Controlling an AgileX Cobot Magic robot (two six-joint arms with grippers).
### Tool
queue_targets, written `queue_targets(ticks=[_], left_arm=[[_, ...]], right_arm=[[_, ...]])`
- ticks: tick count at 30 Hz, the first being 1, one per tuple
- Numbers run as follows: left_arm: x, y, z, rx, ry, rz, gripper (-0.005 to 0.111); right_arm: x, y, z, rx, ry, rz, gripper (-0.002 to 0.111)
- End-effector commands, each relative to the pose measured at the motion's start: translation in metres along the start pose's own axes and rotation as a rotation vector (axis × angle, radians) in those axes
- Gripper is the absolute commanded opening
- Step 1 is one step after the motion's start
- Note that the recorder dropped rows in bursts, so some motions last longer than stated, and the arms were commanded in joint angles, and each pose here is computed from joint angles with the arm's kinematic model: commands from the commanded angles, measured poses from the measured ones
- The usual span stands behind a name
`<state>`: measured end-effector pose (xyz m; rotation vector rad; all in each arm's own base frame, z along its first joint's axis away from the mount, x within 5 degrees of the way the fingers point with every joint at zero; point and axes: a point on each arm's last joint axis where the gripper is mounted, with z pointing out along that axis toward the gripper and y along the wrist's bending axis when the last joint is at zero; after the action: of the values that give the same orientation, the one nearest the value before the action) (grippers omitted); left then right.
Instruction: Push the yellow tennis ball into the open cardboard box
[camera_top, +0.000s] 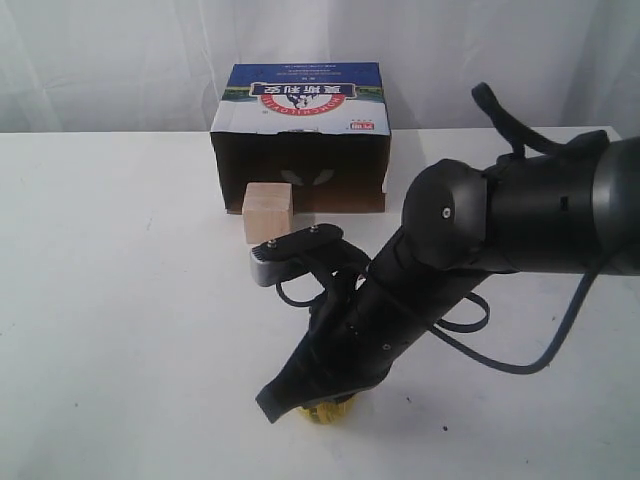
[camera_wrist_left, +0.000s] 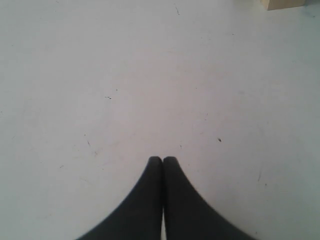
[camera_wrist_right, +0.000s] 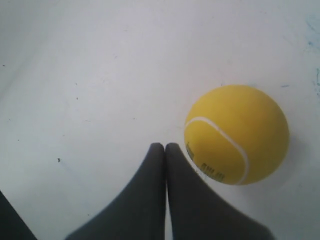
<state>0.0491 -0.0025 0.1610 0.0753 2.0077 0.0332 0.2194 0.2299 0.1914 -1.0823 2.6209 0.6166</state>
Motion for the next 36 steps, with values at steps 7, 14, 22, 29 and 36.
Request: queue_targets(ticks=[7, 14, 22, 29, 36], left_arm=[[0.003, -0.001, 0.000, 0.005, 0.019, -0.015, 0.000], [0.003, -0.001, 0.000, 0.005, 0.019, -0.015, 0.000], [0.003, -0.001, 0.000, 0.005, 0.019, -0.015, 0.000], [0.003, -0.001, 0.000, 0.005, 0.019, -0.015, 0.000], [0.003, -0.001, 0.000, 0.005, 0.019, -0.015, 0.000]], right_arm=[[0.005, -0.007, 0.019, 0.010, 0.069, -0.007, 0.000], [0.004, -0.016, 0.019, 0.084, 0.048, 0.028, 0.000], [0.002, -0.020, 0.019, 0.115, 0.035, 0.022, 0.000], [0.000, -0.021, 0.019, 0.126, 0.004, 0.027, 0.000], [-0.003, -0.022, 0.018, 0.137, -0.024, 0.046, 0.000]])
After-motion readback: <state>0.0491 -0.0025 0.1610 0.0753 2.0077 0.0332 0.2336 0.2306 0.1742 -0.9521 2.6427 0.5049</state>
